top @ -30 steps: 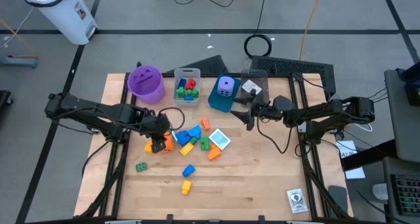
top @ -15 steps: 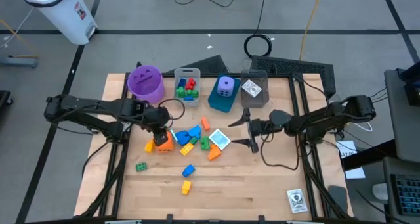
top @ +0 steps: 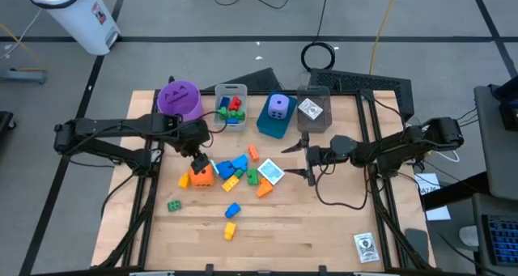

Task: Pick & Place Toys
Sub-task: Put the orange dice into the blue bin

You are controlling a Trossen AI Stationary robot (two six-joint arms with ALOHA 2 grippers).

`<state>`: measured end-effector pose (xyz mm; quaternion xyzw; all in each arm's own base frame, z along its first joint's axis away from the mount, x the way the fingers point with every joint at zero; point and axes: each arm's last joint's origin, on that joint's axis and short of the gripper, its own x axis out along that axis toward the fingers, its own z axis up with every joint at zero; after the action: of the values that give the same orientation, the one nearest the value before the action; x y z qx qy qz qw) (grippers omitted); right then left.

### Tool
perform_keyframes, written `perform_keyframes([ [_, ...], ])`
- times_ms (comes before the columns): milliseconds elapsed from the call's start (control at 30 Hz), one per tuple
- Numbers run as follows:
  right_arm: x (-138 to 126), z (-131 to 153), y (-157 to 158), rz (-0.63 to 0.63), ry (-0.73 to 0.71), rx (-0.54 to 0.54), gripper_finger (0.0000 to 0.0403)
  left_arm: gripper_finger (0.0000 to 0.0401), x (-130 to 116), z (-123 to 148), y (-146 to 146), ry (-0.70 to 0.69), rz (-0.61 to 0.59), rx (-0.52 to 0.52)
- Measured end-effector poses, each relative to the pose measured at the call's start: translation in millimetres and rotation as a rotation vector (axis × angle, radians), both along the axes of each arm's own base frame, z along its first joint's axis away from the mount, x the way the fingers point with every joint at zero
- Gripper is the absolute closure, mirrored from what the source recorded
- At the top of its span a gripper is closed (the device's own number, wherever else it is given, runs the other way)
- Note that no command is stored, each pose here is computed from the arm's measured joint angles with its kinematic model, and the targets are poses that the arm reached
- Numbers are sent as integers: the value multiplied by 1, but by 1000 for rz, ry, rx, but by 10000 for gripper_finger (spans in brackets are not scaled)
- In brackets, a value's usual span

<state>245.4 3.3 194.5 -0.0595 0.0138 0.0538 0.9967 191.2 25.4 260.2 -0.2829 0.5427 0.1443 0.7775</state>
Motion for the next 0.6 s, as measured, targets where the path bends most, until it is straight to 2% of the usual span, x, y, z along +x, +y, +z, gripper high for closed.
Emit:
perform_keyframes([
  [200,0,-2,0,-4,22,0,115,59,4,-5,0,27,-10,-16],
  [300,0,-2,0,-4,23,-5,115,57,11,-12,-3,57,-42,-48],
  [467,0,-2,-1,-6,22,-7,115,56,21,-25,-9,119,-143,-38],
  [600,0,-2,-1,-6,22,-7,115,56,22,-28,-10,136,-144,-42],
])
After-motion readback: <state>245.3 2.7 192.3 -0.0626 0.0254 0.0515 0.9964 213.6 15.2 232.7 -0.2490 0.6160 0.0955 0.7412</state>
